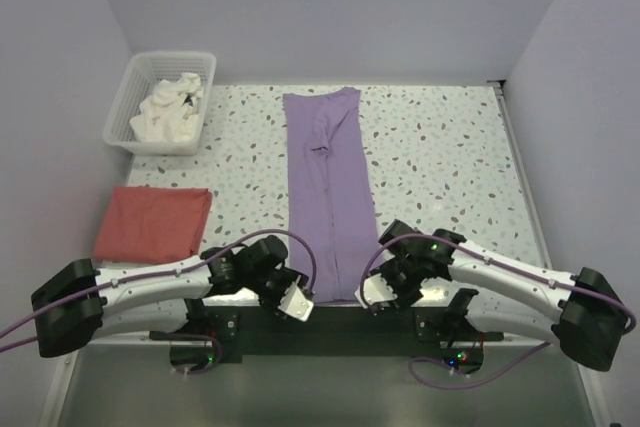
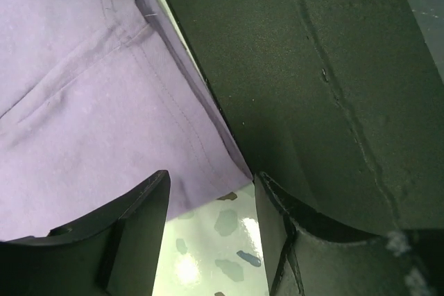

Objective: Fold and stack the t-shirts
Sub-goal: Fold the tshirt

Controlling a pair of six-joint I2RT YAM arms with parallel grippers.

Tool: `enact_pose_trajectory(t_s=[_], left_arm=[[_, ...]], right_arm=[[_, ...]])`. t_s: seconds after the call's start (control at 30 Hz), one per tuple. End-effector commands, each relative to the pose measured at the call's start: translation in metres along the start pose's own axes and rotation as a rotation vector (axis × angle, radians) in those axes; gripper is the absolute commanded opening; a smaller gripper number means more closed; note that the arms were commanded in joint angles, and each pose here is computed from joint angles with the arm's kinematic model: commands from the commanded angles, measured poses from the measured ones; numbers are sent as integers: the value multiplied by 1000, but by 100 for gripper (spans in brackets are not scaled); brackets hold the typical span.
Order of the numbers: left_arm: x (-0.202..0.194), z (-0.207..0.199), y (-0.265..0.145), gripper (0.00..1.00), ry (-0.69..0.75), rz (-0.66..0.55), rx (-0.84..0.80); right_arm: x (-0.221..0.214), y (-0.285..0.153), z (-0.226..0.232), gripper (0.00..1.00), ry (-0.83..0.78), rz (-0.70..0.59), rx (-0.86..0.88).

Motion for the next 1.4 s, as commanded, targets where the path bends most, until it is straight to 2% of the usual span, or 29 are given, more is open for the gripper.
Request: enact_pose_trajectory(t_s=[0.0,0.1,0.37,0.47,0.5,0.57,0.67,0.7,0.8,0.93,1.07,1.37], left_arm=[[5,11,7,57,73,-9,47],[-2,8,13,55,74,30,21],[-21,0,17,51,107,112,-10],[-20,0,17,39,103,110,-15],[-19,0,16,32,106,107,-16],[-19,0,15,26,103,110,-22],[-15,-2,11,13,104,97,-28],[-12,-2,10,7,99,83,-28],[3,2,0,0,87,33,8],[21,17,-21,0,95,-16,127],[18,40,-40,0,68,-19,210],[1,116,-72,0,54,26,370]], right_arm=[[10,8,-11,60,-77,-55,-24],[11,16,-7,52,-91,-46,-2],[9,30,-3,43,-98,-17,5],[9,30,-8,32,-76,-1,-15],[6,32,-8,25,-67,14,-13],[6,33,-10,19,-56,19,-19],[10,29,-13,0,-41,-2,-54],[15,25,-16,0,-34,-22,-84],[24,13,-22,0,-16,-47,-133],[42,-10,-30,0,106,-100,-204],[49,-23,-43,0,106,-127,-283],[19,-56,-107,0,140,-130,-408]])
Point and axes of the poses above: each gripper's point midway between its finger pads, its own y axis out along the fingers, its own z axis along the line the jaws close on, x = y × z, the point moved 5 cm from there along -y, back along the fingers
